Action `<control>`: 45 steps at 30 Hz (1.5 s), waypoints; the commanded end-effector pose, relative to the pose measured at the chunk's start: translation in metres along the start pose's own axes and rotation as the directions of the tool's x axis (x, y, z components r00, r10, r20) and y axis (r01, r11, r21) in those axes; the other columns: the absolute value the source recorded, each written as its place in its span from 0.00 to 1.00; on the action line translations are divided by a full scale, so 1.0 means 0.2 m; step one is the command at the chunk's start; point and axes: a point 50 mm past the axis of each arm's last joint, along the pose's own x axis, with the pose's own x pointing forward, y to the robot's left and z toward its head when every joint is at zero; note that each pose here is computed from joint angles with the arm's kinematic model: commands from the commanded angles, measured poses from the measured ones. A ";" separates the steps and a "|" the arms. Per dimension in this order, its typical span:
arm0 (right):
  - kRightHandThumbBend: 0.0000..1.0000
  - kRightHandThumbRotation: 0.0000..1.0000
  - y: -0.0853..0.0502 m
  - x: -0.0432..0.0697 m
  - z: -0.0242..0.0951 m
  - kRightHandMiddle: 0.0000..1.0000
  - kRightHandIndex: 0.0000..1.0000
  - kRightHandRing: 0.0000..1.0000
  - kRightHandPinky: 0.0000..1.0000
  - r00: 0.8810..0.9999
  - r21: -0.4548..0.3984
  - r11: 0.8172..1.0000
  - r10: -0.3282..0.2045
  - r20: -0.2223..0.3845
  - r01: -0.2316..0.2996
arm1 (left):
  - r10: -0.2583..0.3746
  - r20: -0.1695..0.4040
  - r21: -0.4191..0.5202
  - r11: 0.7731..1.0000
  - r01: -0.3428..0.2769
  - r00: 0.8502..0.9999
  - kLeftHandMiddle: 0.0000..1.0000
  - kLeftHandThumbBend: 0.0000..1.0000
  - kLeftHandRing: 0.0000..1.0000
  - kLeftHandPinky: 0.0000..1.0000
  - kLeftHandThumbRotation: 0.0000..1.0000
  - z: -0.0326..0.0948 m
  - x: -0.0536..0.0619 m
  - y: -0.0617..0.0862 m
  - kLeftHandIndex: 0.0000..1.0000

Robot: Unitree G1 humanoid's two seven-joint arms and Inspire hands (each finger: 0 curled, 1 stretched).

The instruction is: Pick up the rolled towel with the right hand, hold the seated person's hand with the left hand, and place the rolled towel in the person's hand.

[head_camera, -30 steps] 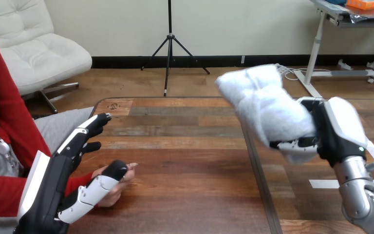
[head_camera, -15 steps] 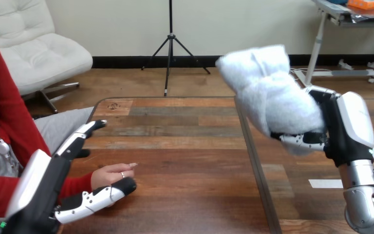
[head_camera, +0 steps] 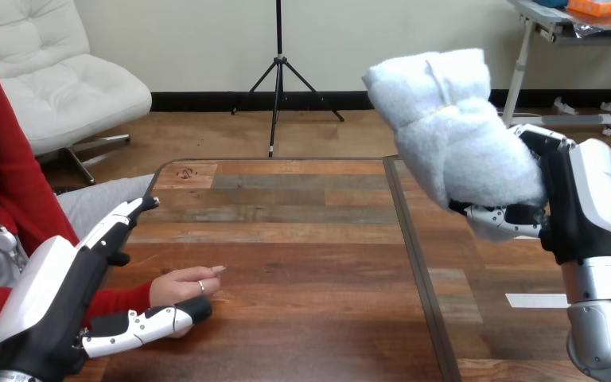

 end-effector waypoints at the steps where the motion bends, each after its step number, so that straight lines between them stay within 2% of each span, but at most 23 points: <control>1: 0.71 0.00 -0.09 0.11 0.06 0.41 0.45 0.34 0.28 0.990 0.031 0.994 -0.108 0.086 0.105 | 0.005 0.059 0.108 0.994 -0.011 0.998 0.91 1.00 0.88 0.71 0.56 0.04 0.08 0.07 0.89; 6: 0.72 0.00 -0.10 0.11 0.06 0.41 0.45 0.34 0.28 0.989 0.035 0.993 -0.117 0.086 0.115 | -0.022 0.055 0.171 0.985 0.012 0.998 0.91 1.00 0.88 0.70 0.56 0.03 0.10 0.08 0.88; 14: 0.72 0.00 -0.10 0.11 0.07 0.41 0.45 0.34 0.29 0.989 0.035 0.992 -0.120 0.085 0.118 | -0.055 0.049 0.232 0.972 0.042 0.997 0.90 1.00 0.85 0.67 0.48 0.02 0.12 0.08 0.88; 24: 0.74 0.00 -0.10 0.12 0.06 0.40 0.45 0.34 0.28 0.990 0.045 0.992 -0.121 0.074 0.118 | -0.103 -0.006 0.380 0.920 0.098 0.995 0.89 1.00 0.84 0.67 0.43 -0.01 0.16 0.09 0.87; 38: 0.74 0.00 -0.10 0.12 0.06 0.41 0.45 0.34 0.29 0.991 0.048 0.993 -0.114 0.065 0.111 | -0.109 -0.038 0.479 0.870 0.114 0.993 0.84 1.00 0.80 0.71 0.41 -0.06 0.20 0.09 0.82; 45: 0.74 0.00 -0.10 0.12 0.07 0.40 0.45 0.33 0.28 0.991 0.053 0.992 -0.115 0.069 0.111 | -0.116 -0.081 0.504 0.852 0.141 0.990 0.84 1.00 0.81 0.72 0.41 -0.09 0.22 0.08 0.81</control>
